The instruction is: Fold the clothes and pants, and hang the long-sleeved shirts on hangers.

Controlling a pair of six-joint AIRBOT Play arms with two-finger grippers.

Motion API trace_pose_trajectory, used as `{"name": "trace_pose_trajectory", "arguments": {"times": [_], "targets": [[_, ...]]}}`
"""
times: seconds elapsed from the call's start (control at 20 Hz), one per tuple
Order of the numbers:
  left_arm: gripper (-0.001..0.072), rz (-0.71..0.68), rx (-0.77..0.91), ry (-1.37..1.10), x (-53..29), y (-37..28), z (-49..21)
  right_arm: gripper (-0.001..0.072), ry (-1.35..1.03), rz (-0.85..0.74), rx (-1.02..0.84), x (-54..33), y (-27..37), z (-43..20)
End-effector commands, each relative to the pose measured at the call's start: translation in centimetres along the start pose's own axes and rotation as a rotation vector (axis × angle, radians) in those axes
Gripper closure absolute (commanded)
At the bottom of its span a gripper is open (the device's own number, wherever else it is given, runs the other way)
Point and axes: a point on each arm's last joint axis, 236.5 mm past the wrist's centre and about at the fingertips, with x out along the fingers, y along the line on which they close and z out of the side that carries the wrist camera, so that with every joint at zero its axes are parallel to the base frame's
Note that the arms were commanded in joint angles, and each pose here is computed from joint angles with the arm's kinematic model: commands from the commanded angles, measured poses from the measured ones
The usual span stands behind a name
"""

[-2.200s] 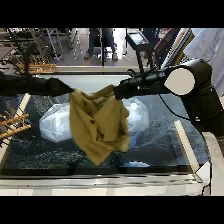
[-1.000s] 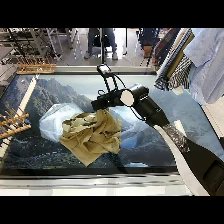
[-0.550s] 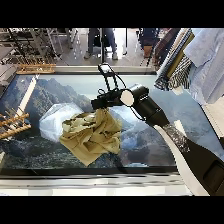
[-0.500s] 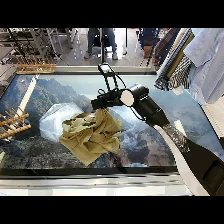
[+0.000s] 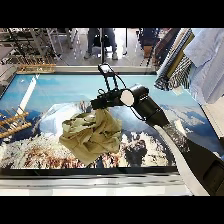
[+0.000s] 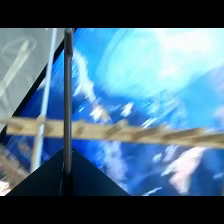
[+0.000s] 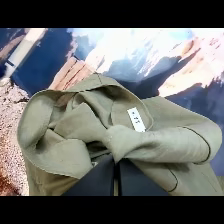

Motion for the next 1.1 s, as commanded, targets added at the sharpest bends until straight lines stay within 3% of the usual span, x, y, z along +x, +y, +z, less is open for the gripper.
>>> {"name": "trace_pose_trajectory", "arguments": {"times": [0.0, 0.15, 0.25, 0.4, 0.65, 1.05], "targets": [[0.0695, -0.400, -0.009, -0.254, -9.7, -10.4, 7.4, 0.0689, 0.005, -0.002, -0.003, 0.0, 0.0, -0.1], [0.0695, -1.181, 0.190, -0.428, -25.1, -24.8, 7.4, 0.0690, -0.011, -0.098, -0.060, -0.4, -2.4, 0.4], [0.0696, -1.425, 0.356, -0.299, -29.1, -29.3, 2.4, 0.0690, -0.035, -0.150, -0.077, -1.9, -4.1, 1.2], [0.0697, -1.441, 0.544, -0.007, -27.4, -34.3, -4.3, 0.0691, -0.094, -0.223, -0.179, -5.5, -6.7, 3.3], [0.0699, -1.551, 0.816, 0.073, -28.1, -42.1, -10.4, 0.0692, -0.146, -0.284, -0.226, -9.4, -9.7, 5.0], [0.0697, -1.643, 0.929, 0.049, -29.2, -45.2, -12.6, 0.0691, -0.145, -0.305, -0.270, -9.7, -10.5, 5.2]]}}
